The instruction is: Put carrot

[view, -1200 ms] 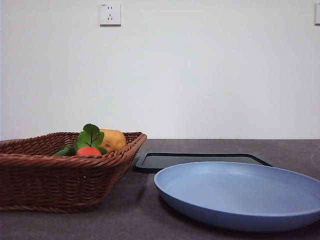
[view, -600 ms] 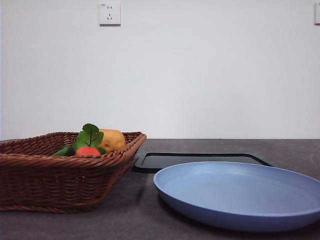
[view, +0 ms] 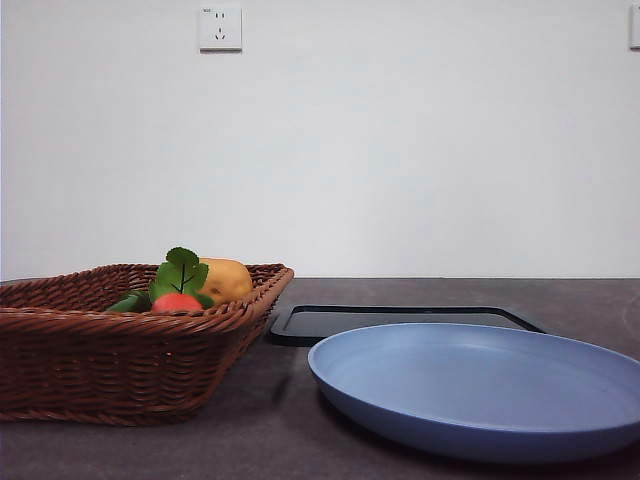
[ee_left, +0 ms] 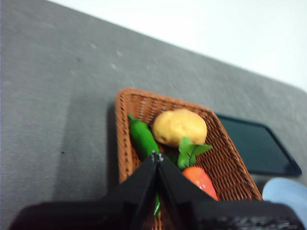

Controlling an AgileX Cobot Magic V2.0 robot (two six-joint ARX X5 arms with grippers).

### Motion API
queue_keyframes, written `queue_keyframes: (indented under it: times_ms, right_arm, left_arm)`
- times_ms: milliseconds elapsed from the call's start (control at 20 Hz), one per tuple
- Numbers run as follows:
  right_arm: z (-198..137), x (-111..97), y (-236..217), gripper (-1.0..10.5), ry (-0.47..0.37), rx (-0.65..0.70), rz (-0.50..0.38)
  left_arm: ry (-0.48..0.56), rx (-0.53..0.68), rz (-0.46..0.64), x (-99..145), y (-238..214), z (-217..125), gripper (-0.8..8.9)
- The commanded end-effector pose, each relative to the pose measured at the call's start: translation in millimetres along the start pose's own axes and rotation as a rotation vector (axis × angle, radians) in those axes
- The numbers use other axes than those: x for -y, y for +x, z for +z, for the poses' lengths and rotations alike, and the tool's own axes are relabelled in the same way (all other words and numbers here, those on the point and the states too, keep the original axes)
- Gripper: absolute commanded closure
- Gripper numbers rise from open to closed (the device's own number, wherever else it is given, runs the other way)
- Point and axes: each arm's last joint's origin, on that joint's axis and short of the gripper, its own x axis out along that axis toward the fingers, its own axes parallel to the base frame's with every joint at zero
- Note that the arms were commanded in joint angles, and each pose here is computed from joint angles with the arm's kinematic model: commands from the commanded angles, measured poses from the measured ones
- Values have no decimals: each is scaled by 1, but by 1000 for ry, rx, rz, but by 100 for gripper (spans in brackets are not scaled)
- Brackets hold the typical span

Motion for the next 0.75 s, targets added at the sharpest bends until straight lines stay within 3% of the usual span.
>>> queue_keyframes:
  times_ms: [50,200,500,650,750]
  right_arm:
    - [13,-8,3,943,-41,-51,27]
    - [24,-13,12,943,-55,-152,30]
    - [22,-12,48,943,-71,-506,115]
    - [15,-6,63,863,-34,-599,117]
    - [11,-3,70,773,-18,-642,98]
  left_arm:
    - [58,-59,-40,4,9,14,806]
    - [71,-172,-68,9,22,27,806]
    - [108,-529,-113,23,58,41,806]
    - [107,-561,-256,31,69,39,796]
    - [115,-541,-301,36,72,40,678]
